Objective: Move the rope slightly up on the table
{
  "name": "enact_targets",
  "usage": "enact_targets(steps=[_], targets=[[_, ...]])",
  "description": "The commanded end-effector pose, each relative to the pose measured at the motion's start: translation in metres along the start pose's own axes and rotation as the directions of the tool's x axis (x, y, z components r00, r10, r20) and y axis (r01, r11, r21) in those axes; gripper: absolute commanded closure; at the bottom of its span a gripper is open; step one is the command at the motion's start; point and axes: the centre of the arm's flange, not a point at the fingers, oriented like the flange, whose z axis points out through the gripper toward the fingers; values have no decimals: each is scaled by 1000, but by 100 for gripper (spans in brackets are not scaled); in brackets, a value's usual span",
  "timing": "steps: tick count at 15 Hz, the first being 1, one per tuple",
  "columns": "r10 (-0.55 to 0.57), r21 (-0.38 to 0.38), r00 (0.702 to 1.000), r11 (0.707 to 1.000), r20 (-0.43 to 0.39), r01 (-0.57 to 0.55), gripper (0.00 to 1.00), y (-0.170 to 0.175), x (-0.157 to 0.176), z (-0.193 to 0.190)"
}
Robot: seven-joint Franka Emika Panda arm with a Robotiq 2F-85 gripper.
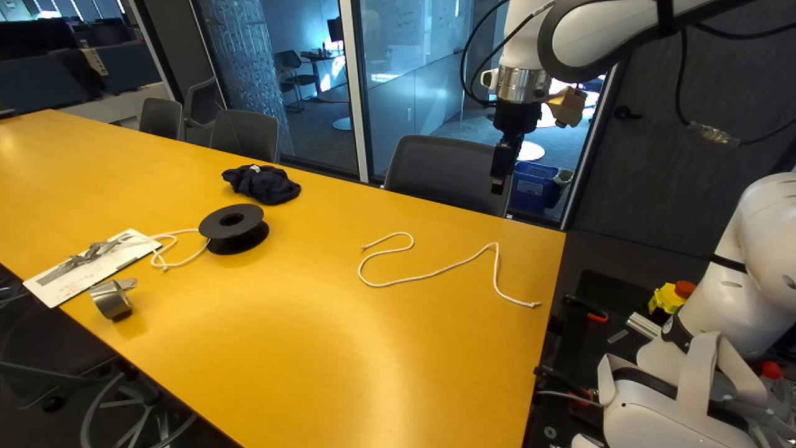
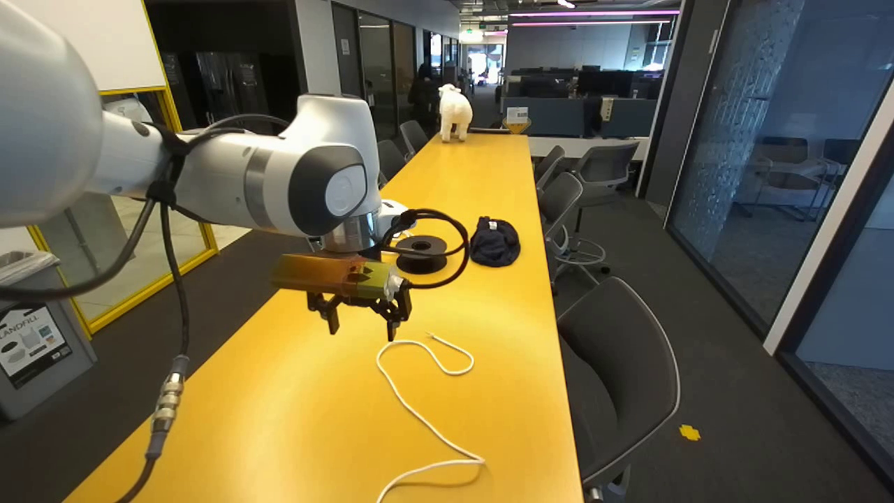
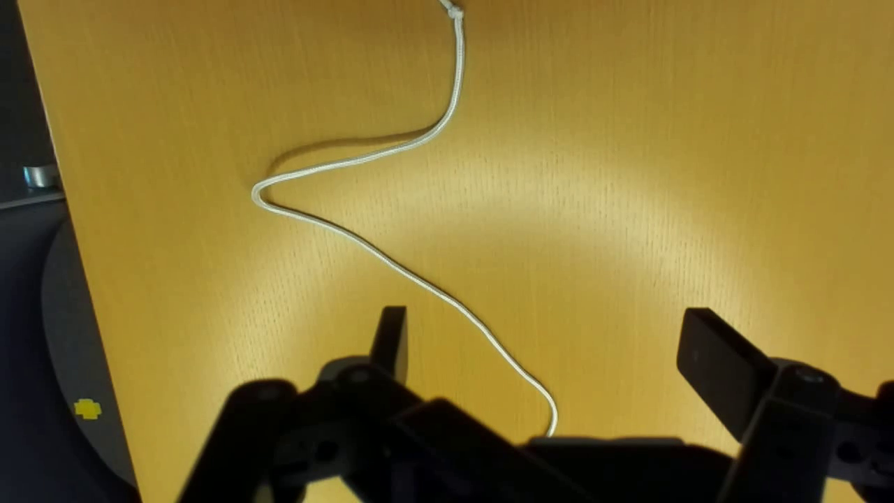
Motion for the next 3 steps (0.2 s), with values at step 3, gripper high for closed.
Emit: enact_targets(steps=[3], targets=[[0,0,1000,1000,0,0,0,0,0,0]])
